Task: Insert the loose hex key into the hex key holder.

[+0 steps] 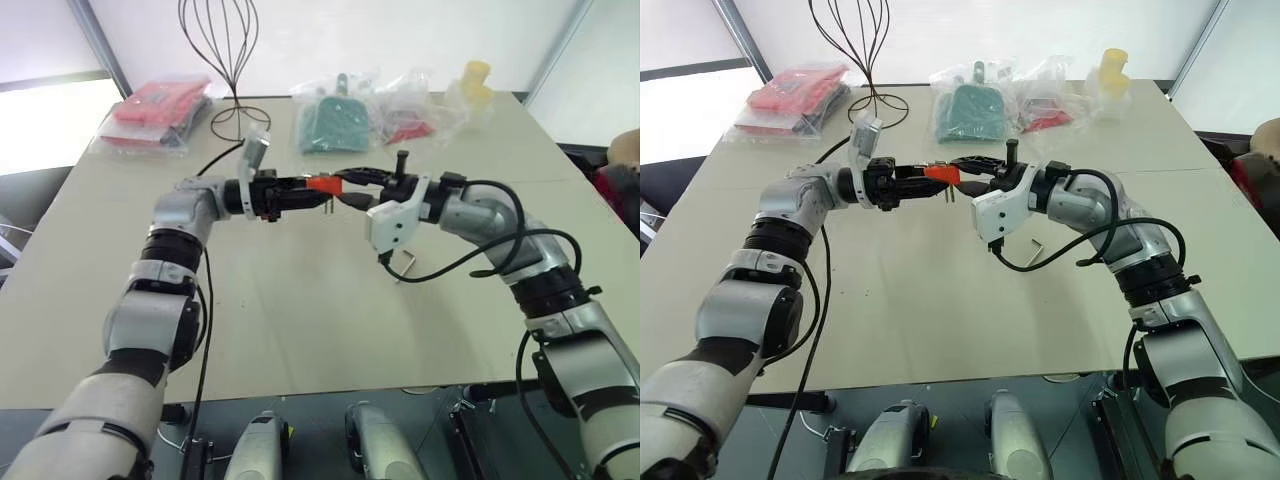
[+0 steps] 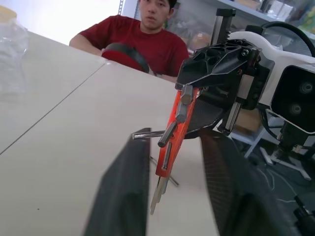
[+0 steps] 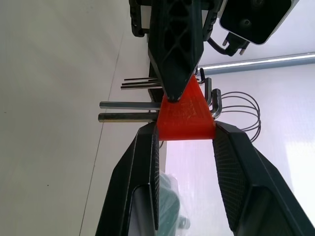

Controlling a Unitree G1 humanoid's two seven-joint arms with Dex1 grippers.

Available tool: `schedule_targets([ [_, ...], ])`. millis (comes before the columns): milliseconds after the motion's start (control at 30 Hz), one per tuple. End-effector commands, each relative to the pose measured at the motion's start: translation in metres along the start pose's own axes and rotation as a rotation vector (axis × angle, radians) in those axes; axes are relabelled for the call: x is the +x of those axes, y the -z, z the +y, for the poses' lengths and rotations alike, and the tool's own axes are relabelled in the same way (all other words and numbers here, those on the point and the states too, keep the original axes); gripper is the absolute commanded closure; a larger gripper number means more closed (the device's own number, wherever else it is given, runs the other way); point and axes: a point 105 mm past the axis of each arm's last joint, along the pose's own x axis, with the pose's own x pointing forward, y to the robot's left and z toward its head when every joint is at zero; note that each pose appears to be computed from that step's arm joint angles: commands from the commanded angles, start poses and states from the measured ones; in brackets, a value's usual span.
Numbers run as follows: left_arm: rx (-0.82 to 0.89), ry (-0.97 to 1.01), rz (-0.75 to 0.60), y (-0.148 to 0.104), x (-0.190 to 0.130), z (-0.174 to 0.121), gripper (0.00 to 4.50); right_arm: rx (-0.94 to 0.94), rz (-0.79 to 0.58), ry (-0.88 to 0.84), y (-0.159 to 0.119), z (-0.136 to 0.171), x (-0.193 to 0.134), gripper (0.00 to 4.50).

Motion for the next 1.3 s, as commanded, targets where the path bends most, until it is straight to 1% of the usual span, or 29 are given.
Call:
schedule_targets([
  [33, 0.070, 0.003, -0.038, -0.023, 0.003, -0.001, 4.46, -0.034, -0.019, 0.051, -0.007, -0.016, -0.004, 3.52],
  [467, 0.083, -0.019, -0.050, -0.025, 0.004, 0.001, 4.46, -0.010, -0.026, 0.031, -0.008, -0.009, -0.002, 3.52],
  [533, 0.086, -0.022, -0.052, -0.026, 0.004, 0.001, 4.50, 0.010, -0.024, 0.031, -0.007, -0.009, -0.003, 2.50],
  [567, 0.086, -0.023, -0.052, -0.026, 0.004, 0.001, 4.50, 0.016, -0.022, 0.025, -0.007, -0.008, -0.003, 2.23],
  [633, 0.087, -0.025, -0.051, -0.025, 0.004, 0.002, 4.50, 0.020, -0.010, 0.018, -0.005, -0.006, -0.004, 1.26],
  [700, 0.088, -0.027, -0.044, -0.023, 0.002, 0.002, 4.50, 0.003, 0.025, -0.001, 0.001, -0.003, -0.008, 0.09],
  [767, 0.090, -0.032, -0.039, -0.021, 0.000, 0.001, 4.50, 0.030, 0.093, -0.058, 0.013, 0.007, -0.017, 0.09],
  [867, 0.113, -0.052, -0.028, -0.018, -0.006, 0.001, 4.50, 0.106, 0.213, -0.063, 0.031, 0.011, -0.042, 0.09],
  [900, 0.126, -0.061, -0.025, -0.017, -0.008, 0.001, 4.50, 0.152, 0.238, -0.051, 0.033, 0.010, -0.048, 0.09],
  [933, 0.146, -0.082, -0.031, -0.016, -0.011, 0.002, 4.50, 0.325, 0.322, -0.001, 0.042, 0.008, -0.059, 0.09],
  [967, 0.161, -0.100, -0.040, -0.016, -0.013, 0.002, 4.50, 0.484, 0.367, 0.029, 0.045, 0.010, -0.068, 0.09],
  [1033, 0.190, -0.130, -0.058, -0.015, -0.016, 0.000, 4.50, 0.889, 0.496, 0.117, 0.051, 0.021, -0.085, 0.09],
  [1067, 0.199, -0.138, -0.063, -0.014, -0.016, -0.002, 4.50, 1.013, 0.540, 0.146, 0.050, 0.026, -0.090, 0.09],
  [1100, 0.208, -0.142, -0.066, -0.014, -0.015, -0.004, 4.50, 1.120, 0.567, 0.166, 0.047, 0.030, -0.093, 0.09],
  [1200, 0.217, -0.149, -0.082, -0.012, -0.012, -0.009, 4.50, 1.322, 0.643, 0.176, 0.037, 0.044, -0.098, 0.09],
  [1233, 0.223, -0.149, -0.085, -0.009, -0.010, -0.013, 4.50, 1.464, 0.677, 0.186, 0.030, 0.056, -0.100, 0.09],
  [1300, 0.225, -0.150, -0.095, -0.004, -0.006, -0.019, 4.50, 1.631, 0.741, 0.198, 0.020, 0.073, -0.102, 0.09],
])
